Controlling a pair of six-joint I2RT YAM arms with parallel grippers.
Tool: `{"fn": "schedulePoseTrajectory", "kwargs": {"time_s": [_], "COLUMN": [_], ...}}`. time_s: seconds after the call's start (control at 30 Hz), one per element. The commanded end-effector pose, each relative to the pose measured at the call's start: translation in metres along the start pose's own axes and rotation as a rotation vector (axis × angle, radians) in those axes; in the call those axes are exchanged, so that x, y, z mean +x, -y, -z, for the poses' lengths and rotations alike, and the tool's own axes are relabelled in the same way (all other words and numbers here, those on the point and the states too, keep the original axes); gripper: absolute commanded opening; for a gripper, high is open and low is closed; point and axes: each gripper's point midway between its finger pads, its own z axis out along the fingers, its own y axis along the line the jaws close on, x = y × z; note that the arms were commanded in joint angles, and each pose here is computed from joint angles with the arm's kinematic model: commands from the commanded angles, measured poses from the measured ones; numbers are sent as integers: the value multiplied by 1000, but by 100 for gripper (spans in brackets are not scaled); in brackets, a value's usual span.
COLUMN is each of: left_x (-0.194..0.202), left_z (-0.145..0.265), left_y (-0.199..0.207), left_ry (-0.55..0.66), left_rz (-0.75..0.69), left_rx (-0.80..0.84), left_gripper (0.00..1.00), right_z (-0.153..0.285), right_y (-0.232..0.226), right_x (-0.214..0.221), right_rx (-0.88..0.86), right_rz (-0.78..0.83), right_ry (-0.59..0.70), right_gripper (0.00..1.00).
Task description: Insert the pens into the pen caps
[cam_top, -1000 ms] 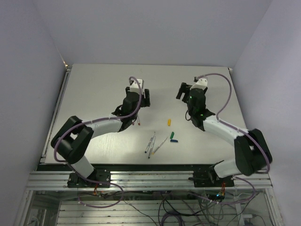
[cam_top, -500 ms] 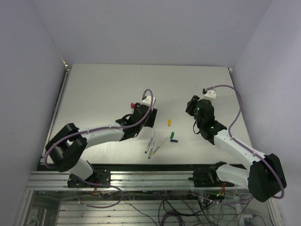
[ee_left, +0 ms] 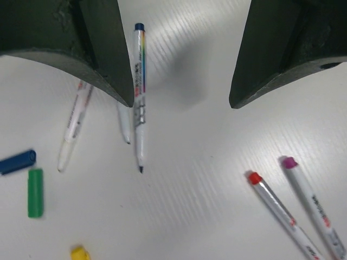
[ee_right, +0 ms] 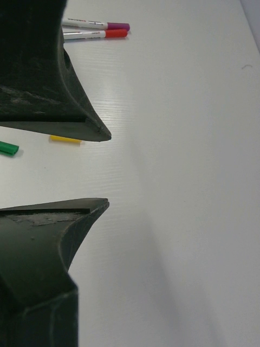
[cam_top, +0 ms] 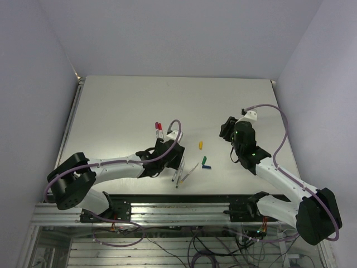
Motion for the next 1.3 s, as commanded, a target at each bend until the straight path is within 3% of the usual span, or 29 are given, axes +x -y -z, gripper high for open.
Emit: {"fn": "schedulePoseTrajectory", "kwargs": {"time_s": [0.0, 0.47, 1.0, 1.07, 1.13, 1.27], "left_x": [18, 43, 64, 67, 69, 71], "left_z": [4, -1, -10, -10, -11, -13], "left_y": [12, 17, 14, 13, 12, 10], "left_ry": [-33, -89, -147, -157, -163, -171], "left_rz": [-11, -57, -77, -81, -84, -82], "left_rx": [15, 18, -10, -17, -20, -40], "left_gripper": [81, 68, 64, 59, 47, 11], "right_z": [5, 7, 12, 14, 18, 25], "right_y": [2, 2, 7, 10, 9, 2], "right_x": [7, 11, 21, 26, 33, 50], "right_rx": [-2, -12, 5, 15, 4, -63], "right_rz": [-11, -23, -21, -24, -24, 9], "right_ry": [-14, -26, -69, -94, -126, -188], "right_gripper": [46, 46, 45, 44, 42, 42]}}
